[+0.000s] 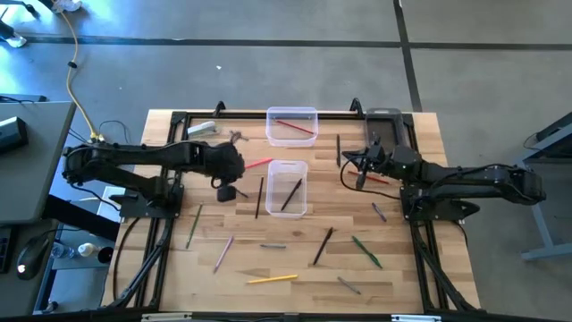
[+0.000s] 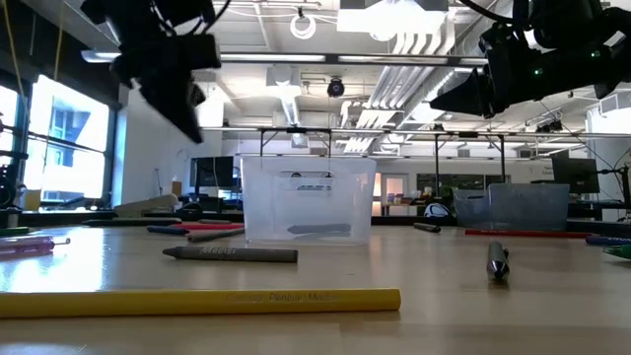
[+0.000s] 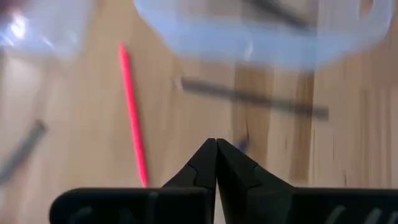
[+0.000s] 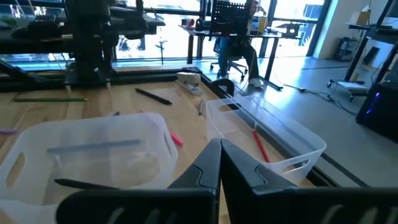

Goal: Sort crayons/erasers/pens/pencils in bins
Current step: Put the left blue crayon into the transparent black bin, then put the red color pencil into the top transparent bin

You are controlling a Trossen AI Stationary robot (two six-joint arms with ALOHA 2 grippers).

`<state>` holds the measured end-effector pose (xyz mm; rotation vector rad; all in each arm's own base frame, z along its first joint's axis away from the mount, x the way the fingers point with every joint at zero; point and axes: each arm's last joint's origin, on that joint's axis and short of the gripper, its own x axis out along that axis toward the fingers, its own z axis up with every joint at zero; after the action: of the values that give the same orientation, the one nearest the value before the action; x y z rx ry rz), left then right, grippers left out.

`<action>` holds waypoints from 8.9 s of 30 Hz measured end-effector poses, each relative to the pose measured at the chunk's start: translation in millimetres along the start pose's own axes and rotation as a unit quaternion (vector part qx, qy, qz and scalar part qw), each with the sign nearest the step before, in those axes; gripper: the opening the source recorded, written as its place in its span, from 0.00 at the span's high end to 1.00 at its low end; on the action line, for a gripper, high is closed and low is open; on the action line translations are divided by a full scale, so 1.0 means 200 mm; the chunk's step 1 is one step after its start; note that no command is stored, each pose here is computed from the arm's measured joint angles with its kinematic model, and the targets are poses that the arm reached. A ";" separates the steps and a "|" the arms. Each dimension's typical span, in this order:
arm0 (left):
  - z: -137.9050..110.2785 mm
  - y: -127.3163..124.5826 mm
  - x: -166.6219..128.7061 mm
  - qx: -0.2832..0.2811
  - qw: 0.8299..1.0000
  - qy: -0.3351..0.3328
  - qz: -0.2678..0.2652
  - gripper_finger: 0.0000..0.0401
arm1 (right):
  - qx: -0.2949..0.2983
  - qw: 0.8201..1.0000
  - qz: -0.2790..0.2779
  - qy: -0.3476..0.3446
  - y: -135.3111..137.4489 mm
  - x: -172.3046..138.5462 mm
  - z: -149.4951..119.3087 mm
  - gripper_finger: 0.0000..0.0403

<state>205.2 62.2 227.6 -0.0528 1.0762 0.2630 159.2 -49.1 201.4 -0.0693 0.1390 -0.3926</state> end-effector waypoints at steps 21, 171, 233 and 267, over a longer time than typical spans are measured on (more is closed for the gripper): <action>-0.05 -0.02 0.41 0.152 0.970 0.172 -0.075 0.88 | -0.014 1.000 0.001 0.011 0.00 0.00 -0.01 1.00; 0.36 0.33 0.22 -0.094 0.850 -0.490 -0.170 0.79 | 0.089 0.992 -0.044 0.075 -0.17 0.38 0.43 0.97; 0.29 0.32 0.28 -0.066 0.873 -0.468 -0.119 0.90 | 0.123 0.929 -0.261 0.231 -0.48 0.20 0.09 0.97; 0.12 0.11 0.31 0.016 0.863 -0.492 -0.113 0.96 | 0.061 0.933 -0.024 0.354 0.02 0.07 0.11 0.98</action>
<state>249.0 99.2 187.5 -0.0077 0.0432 0.0315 177.5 -49.5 220.8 0.1975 0.8284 -0.4609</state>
